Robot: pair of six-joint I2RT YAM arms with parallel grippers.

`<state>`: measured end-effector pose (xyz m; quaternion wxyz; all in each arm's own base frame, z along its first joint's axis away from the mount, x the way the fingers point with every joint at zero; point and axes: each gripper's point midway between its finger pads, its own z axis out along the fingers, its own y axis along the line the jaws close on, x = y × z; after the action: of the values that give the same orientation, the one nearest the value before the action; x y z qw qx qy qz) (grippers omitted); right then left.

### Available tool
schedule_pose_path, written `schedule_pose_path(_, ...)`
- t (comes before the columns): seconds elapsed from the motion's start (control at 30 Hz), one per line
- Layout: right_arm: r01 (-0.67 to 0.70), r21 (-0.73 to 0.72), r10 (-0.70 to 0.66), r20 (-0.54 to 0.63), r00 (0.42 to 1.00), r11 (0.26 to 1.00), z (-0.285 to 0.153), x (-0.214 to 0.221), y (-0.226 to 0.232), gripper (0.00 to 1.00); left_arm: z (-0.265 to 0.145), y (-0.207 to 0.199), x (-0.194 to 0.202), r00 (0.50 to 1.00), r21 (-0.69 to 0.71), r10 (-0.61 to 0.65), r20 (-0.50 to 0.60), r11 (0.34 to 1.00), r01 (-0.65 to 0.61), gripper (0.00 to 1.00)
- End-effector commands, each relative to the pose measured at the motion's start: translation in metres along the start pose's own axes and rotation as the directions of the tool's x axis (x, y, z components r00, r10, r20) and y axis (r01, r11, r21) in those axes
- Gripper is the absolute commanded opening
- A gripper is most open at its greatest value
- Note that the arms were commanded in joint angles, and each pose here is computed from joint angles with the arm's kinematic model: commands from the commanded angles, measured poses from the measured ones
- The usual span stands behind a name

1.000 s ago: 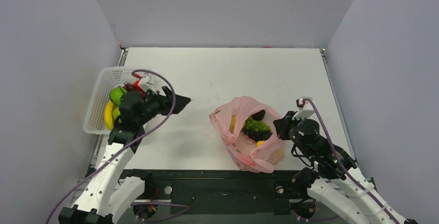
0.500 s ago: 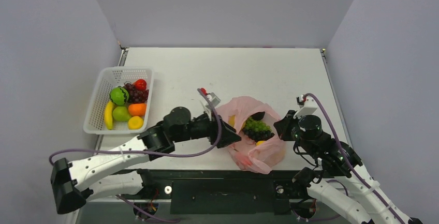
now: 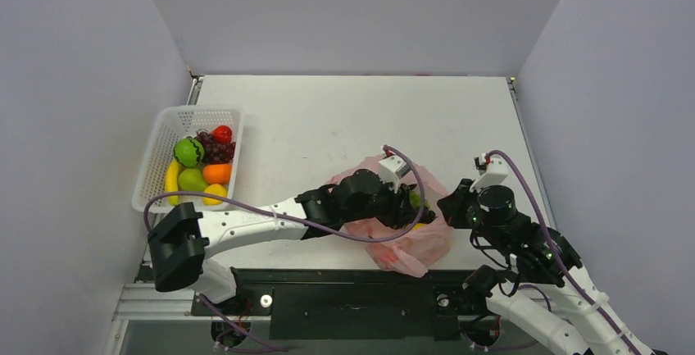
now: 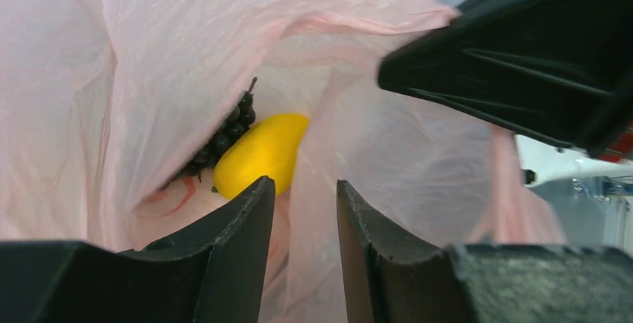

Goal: Take the fake fruits out of the plastic bag

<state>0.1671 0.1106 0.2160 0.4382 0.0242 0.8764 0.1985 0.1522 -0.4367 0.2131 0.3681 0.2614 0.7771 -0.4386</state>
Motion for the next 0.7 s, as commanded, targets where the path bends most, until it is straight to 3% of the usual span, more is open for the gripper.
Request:
schedule_pose_path(0.0,-0.026,-0.046,0.028,0.054,0.998,0.999,-0.011,-0.020,0.012,0.00,0.020,0.004,-0.009,1.000,-0.039,0.006,0.027,0.999,-0.005,0.33)
schedule_pose_path(0.3,-0.039,-0.081,0.048,0.114,0.992,0.996,-0.021,-0.030,0.015,0.00,0.057,0.030,0.022,0.999,-0.081,-0.018,-0.048,0.997,0.014,0.36)
schedule_pose_path(0.5,-0.053,-0.086,0.064,0.128,0.990,0.995,-0.022,-0.030,0.014,0.00,0.075,0.032,0.050,0.993,-0.043,-0.052,-0.107,0.998,0.048,0.61)
schedule_pose_path(0.67,-0.051,-0.084,0.061,0.123,0.990,0.995,-0.019,-0.028,0.013,0.00,0.082,0.038,0.063,0.988,-0.055,-0.057,-0.141,0.997,0.049,0.71)
